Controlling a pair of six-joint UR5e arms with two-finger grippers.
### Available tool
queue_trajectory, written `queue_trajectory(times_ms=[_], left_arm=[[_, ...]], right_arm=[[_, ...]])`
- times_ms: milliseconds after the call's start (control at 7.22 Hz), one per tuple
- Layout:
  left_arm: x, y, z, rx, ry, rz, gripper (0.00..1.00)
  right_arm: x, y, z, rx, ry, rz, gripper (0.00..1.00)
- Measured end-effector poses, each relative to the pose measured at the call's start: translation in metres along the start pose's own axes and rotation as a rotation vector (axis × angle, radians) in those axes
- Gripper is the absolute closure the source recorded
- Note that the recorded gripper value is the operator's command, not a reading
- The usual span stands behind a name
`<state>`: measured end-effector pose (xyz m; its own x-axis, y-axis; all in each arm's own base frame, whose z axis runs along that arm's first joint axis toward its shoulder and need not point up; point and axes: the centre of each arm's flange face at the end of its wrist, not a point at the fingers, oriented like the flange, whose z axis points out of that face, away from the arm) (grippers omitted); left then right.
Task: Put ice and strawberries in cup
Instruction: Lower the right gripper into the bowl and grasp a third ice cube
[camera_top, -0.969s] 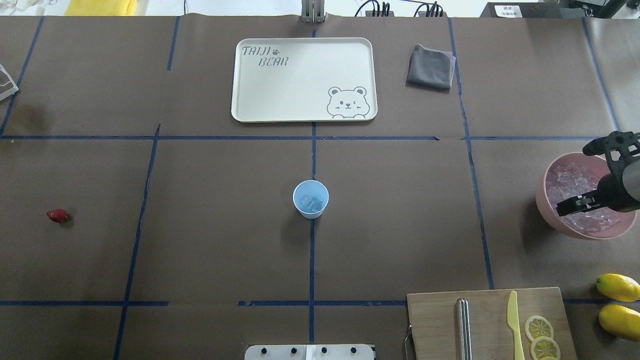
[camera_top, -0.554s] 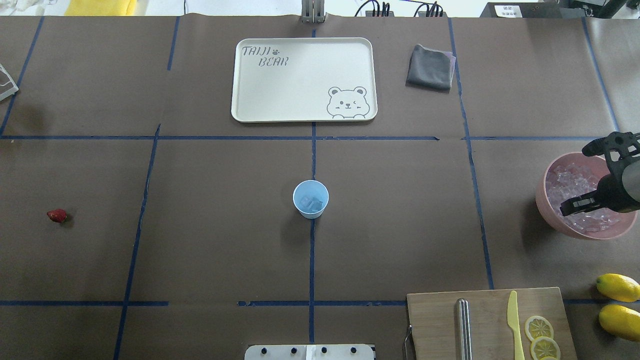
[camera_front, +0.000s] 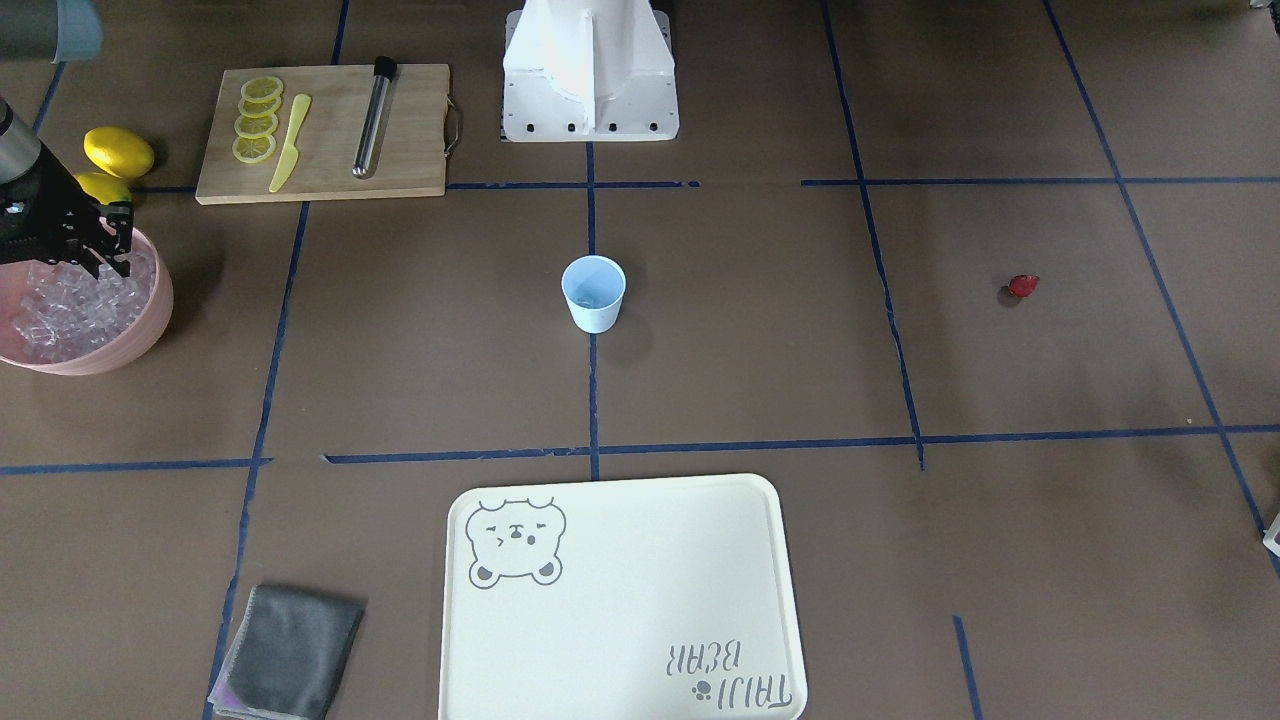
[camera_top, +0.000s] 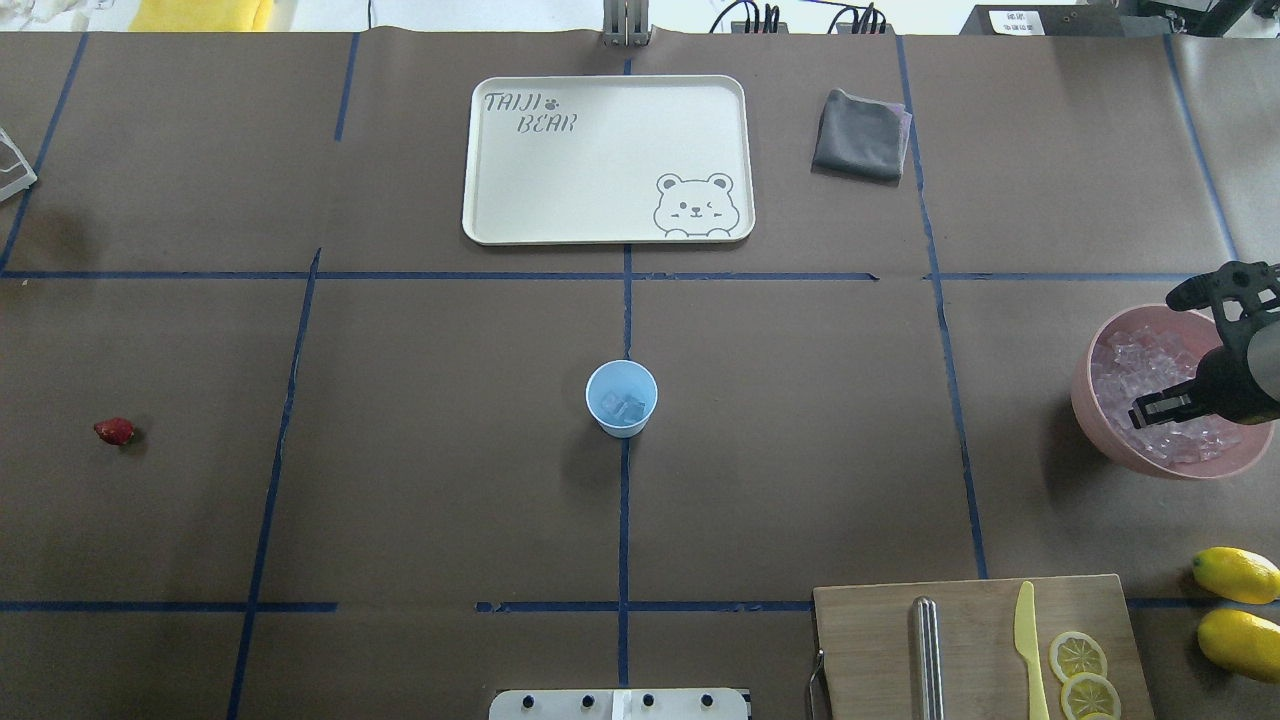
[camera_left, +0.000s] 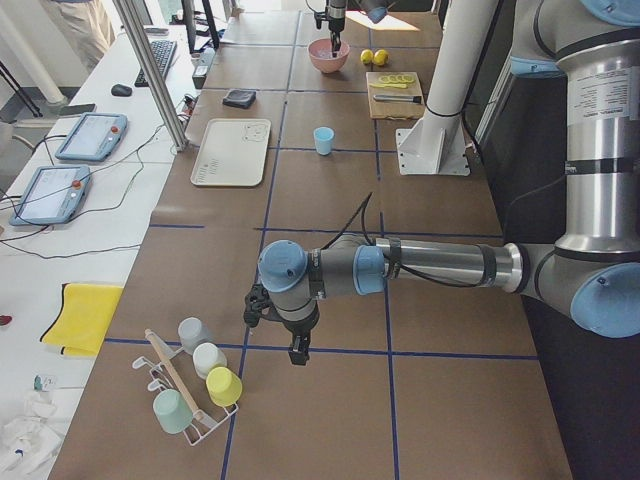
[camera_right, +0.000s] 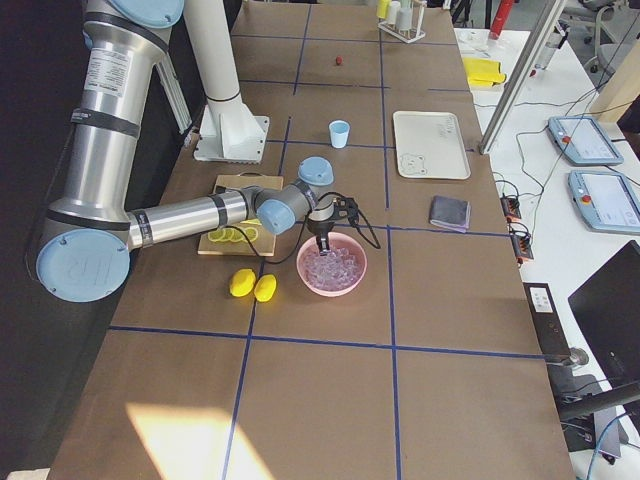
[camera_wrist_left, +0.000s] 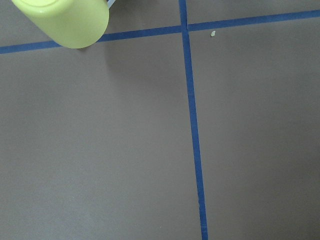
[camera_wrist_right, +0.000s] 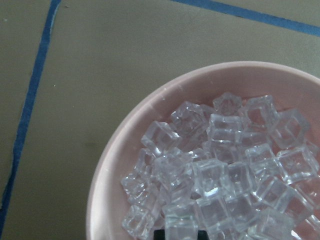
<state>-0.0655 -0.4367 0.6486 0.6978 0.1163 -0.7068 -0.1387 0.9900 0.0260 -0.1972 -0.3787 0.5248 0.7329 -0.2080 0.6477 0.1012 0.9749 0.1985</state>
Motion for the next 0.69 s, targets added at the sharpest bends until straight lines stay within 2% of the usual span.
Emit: queue_trajectory(times_ms=[415, 554, 692], left_arm=[[0.001, 0.000, -0.001, 0.001, 0.000, 0.001, 0.00], [0.002, 0.000, -0.002, 0.001, 0.000, 0.001, 0.00], [0.002, 0.000, -0.002, 0.001, 0.000, 0.001, 0.00]], right_arm=[[-0.007, -0.012, -0.055, 0.103, -0.029, 0.008, 1.00], [-0.010, -0.016, -0.068, 0.122, -0.039, 0.010, 1.00], [-0.017, -0.021, -0.074, 0.104, -0.062, 0.017, 1.00]])
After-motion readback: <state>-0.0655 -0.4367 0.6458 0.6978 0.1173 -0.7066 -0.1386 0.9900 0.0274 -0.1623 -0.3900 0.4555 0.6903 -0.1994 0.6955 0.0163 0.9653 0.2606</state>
